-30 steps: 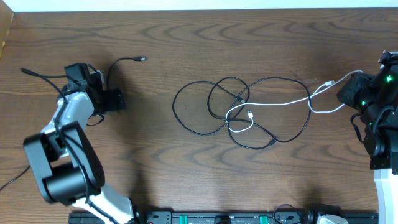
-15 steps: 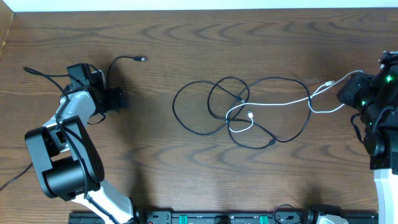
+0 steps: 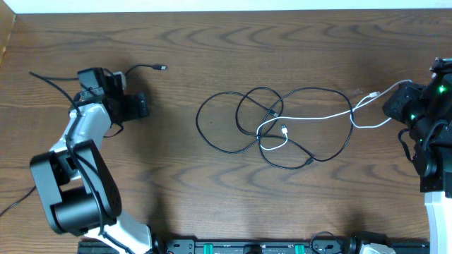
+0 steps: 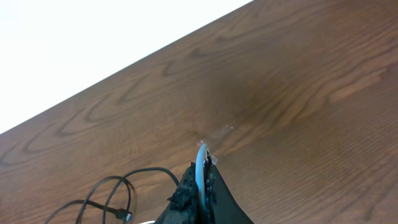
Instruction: Untangle cables
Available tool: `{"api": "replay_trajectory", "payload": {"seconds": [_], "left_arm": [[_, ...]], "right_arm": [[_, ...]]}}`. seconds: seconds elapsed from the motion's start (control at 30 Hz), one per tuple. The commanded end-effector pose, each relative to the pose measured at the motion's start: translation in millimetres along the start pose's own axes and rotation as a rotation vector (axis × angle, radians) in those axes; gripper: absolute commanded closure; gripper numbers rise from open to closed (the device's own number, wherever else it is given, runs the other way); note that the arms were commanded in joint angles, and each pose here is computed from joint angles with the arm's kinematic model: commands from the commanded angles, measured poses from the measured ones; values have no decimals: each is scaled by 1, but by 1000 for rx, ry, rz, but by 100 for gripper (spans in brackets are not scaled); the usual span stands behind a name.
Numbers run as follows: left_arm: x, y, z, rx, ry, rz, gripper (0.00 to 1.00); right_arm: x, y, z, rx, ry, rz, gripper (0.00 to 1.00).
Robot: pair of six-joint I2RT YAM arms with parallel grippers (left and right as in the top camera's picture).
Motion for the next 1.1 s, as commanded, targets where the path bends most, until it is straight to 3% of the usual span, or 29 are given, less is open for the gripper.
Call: {"api": "replay_trajectory", "payload": {"seconds": [0.0,0.27,0.5,0.8,1.07], "left_arm": [[-15,4,3,-1,-100,-25,4],[-16,-2,-1,21,-104,-20,3],[-2,-4,-2,37,-105,87,3],[0,-30,-22,124,-95,73,3],[1,-32,-15,86,-97,80,3]], "right_arm": [[0,1,2,-3,-9,1,99],[-1,1,0,2,-9,-2,99],[-1,1,0,7,-9,-4,99],[-1,1,-1,7,-9,-4,99],[-1,1,-1,11,-9,-5,99]]}}
Point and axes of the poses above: each gripper's point midway between its finger pads, its own y axis back along the fingers, its own x axis along the line the jaws close on, z = x × y, the point moved 4 cm from there along y, back along the fingers, and after that the axes turned 4 degrees about -y, right-handed, at the moved point
